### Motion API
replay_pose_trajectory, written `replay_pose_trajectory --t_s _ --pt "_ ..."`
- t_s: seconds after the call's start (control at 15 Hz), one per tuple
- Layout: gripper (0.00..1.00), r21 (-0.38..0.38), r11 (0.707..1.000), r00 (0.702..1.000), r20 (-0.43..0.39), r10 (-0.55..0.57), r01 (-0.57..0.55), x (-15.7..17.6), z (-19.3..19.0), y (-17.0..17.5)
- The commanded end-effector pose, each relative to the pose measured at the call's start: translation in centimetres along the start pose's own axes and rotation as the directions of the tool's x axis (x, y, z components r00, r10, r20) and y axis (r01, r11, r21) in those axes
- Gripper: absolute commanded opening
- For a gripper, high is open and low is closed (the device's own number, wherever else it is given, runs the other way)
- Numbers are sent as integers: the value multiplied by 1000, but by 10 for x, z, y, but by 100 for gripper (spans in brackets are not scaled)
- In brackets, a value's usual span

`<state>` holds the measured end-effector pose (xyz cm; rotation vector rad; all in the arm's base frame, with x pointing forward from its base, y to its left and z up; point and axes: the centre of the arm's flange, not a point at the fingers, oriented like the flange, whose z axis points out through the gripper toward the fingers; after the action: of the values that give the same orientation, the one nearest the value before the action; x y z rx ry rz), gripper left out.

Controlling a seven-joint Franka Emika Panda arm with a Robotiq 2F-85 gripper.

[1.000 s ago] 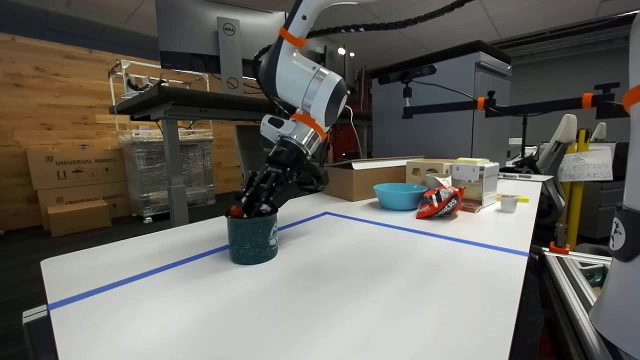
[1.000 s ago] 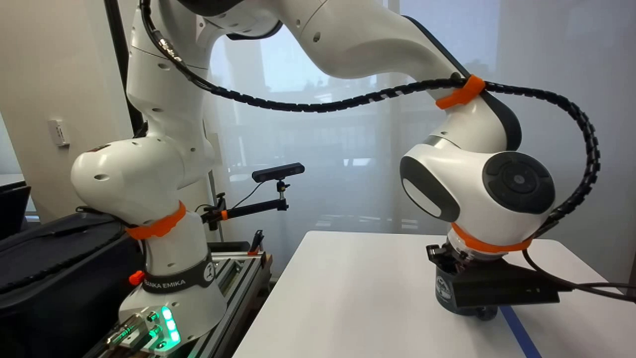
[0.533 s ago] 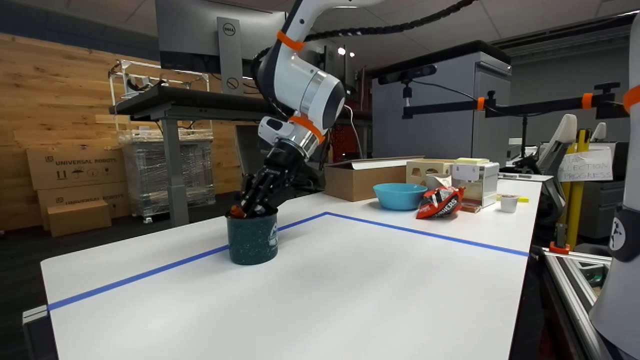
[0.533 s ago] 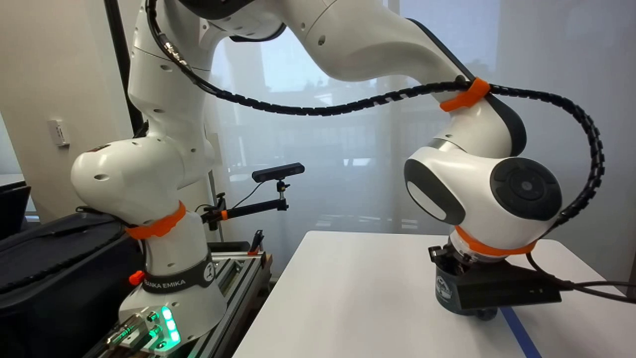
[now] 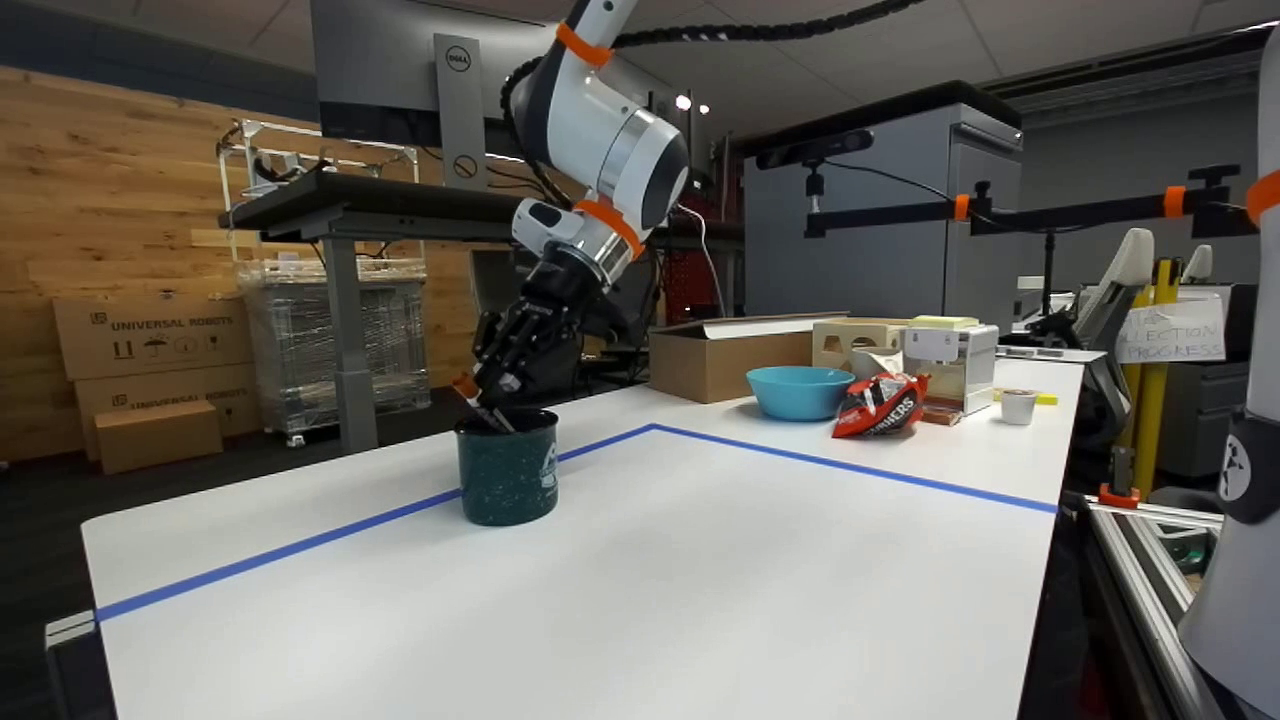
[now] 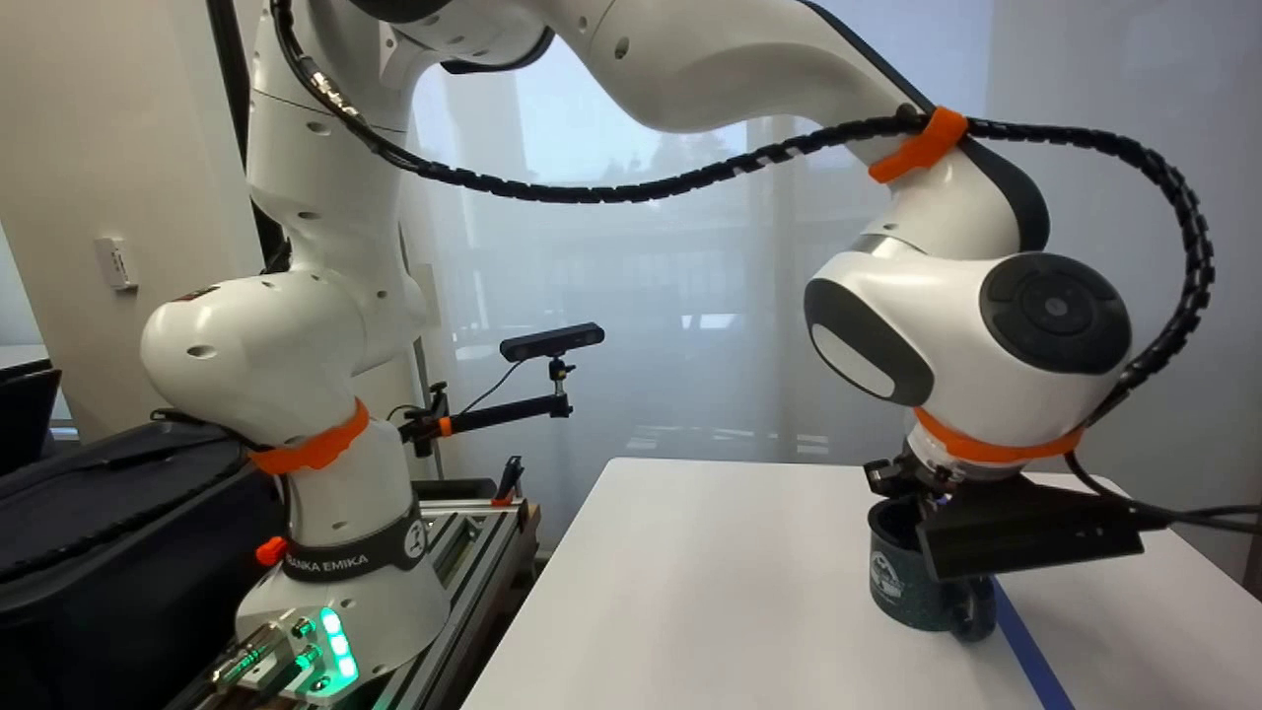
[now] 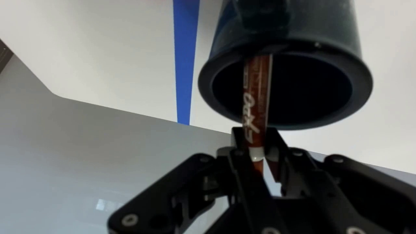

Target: Remove the marker from the cup and put it on the table inside the blue border

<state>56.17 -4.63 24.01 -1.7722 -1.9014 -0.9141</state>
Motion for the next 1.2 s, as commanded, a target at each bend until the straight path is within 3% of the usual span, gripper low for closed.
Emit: replay_pose_trajectory --t_s 0.0,0.33,0.67,1.13 --pt "5 -34 999 999 34 -35 36 40 -33 -3" --pt "5 -50 995 996 33 -88 89 91 -44 3" --pt "5 7 986 986 9 -168 167 130 -18 15" --pt "5 130 966 974 -14 -225 225 129 26 18"
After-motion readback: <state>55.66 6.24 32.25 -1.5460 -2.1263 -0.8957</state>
